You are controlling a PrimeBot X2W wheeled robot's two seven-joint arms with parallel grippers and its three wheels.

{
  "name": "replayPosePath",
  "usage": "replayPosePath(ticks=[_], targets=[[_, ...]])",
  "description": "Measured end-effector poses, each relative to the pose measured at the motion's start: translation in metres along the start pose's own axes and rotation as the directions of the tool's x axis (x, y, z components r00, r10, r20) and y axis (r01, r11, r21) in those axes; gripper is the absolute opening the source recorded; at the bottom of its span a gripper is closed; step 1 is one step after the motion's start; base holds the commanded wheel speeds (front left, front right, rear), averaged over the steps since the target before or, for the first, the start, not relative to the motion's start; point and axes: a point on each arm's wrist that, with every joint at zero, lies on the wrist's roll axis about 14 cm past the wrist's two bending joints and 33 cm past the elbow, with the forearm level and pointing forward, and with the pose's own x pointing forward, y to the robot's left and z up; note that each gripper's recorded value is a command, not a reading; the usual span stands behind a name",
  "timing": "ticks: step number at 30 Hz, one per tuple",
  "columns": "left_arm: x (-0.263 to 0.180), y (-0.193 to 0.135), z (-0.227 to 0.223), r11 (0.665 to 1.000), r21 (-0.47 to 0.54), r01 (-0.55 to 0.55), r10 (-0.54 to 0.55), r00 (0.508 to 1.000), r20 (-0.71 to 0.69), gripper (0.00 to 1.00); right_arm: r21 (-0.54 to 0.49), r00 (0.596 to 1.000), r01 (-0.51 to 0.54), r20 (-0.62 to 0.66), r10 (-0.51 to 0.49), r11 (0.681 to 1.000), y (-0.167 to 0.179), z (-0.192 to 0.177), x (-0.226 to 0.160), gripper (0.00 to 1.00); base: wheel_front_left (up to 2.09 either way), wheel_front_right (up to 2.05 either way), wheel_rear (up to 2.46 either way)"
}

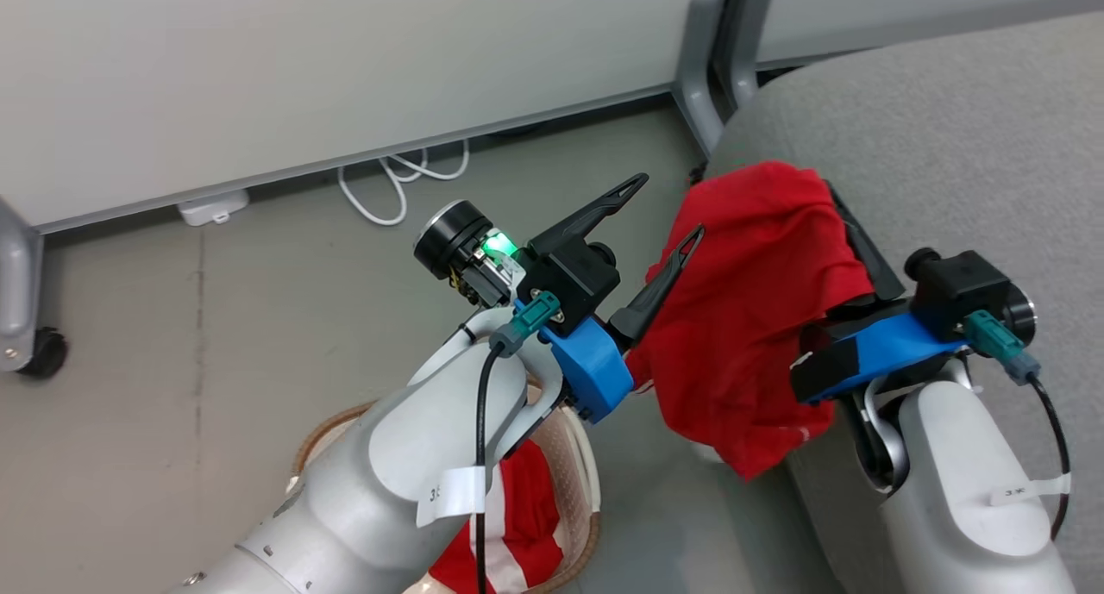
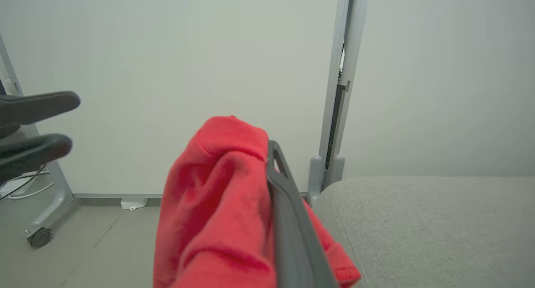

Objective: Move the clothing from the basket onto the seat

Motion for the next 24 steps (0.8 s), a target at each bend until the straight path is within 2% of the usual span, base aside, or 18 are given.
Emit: replayPosePath(ticks=[9, 17, 24], targets=[[0.022, -0.028, -0.02, 0.993, -0.044, 0.107, -0.107, 0.994, -0.013, 1.0, -0.022, 0.984, 0.178, -0.012, -0.179, 0.984, -0.064, -0.005, -0.023, 0.0, 0.0, 0.0, 0.0], [0.037, -0.05, -0.034, 0.98, -0.078, 0.185, -0.187, 0.982, -0.016, 1.0, -0.046, 0.947, 0.32, -0.022, -0.321, 0.946, -0.112, -0.007, -0.049, 0.0, 0.0, 0.0, 0.0], [0.043, -0.068, -0.044, 0.965, -0.098, 0.243, -0.246, 0.969, -0.023, 1.0, -0.062, 0.914, 0.402, -0.037, -0.405, 0.913, -0.138, -0.012, -0.071, 0.0, 0.0, 0.0, 0.0]])
